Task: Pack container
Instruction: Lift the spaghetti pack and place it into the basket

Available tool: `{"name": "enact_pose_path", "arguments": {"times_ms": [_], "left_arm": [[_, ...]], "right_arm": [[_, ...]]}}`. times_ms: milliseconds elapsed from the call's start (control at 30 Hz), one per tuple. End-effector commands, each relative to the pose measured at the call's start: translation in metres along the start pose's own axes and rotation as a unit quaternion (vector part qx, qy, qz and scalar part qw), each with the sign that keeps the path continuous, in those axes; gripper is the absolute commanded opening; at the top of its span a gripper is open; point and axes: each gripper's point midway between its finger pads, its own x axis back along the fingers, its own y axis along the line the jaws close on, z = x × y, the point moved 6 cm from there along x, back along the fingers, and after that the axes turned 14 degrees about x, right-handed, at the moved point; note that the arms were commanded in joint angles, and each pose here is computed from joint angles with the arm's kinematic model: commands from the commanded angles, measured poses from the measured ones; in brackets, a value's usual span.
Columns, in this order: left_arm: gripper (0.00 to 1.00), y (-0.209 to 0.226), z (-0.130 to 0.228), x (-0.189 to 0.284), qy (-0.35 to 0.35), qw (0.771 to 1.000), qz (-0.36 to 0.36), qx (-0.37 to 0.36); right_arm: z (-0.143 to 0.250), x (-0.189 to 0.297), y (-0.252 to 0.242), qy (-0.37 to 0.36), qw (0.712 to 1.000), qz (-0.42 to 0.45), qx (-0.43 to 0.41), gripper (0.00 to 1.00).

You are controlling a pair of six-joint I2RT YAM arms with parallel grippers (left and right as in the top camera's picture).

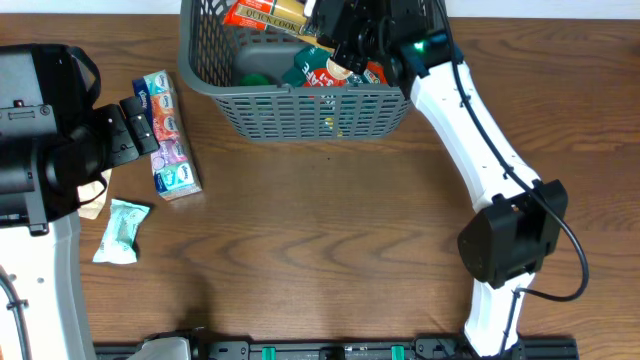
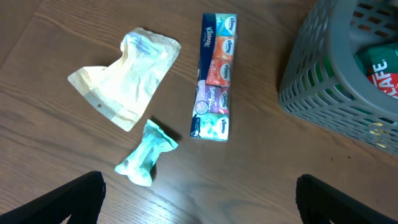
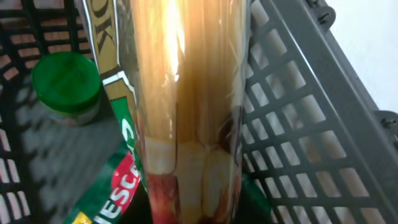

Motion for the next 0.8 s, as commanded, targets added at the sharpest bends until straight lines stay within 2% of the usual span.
{"name": "enact_pose_path", "arguments": {"times_ms": [0, 467, 767], "left_arm": [[0.99, 0.001, 0.000, -0.001, 0.003, 1.000, -0.002, 0.007], [0.99, 0.001, 0.000, -0.001, 0.003, 1.000, -0.001, 0.007], [0.99, 0.001, 0.000, -0.001, 0.002, 1.000, -0.001, 0.007]], "right_arm": [[-0.033, 0.027, -0.018, -0.048, 0.999, 0.020, -0.009, 0.01], [0.016, -0.023, 0.033, 0.028, 0.994, -0.099, -0.040, 0.01], [0.023, -0.031, 0.040, 0.037, 0.992, -0.114, -0.044, 0.01]]}}
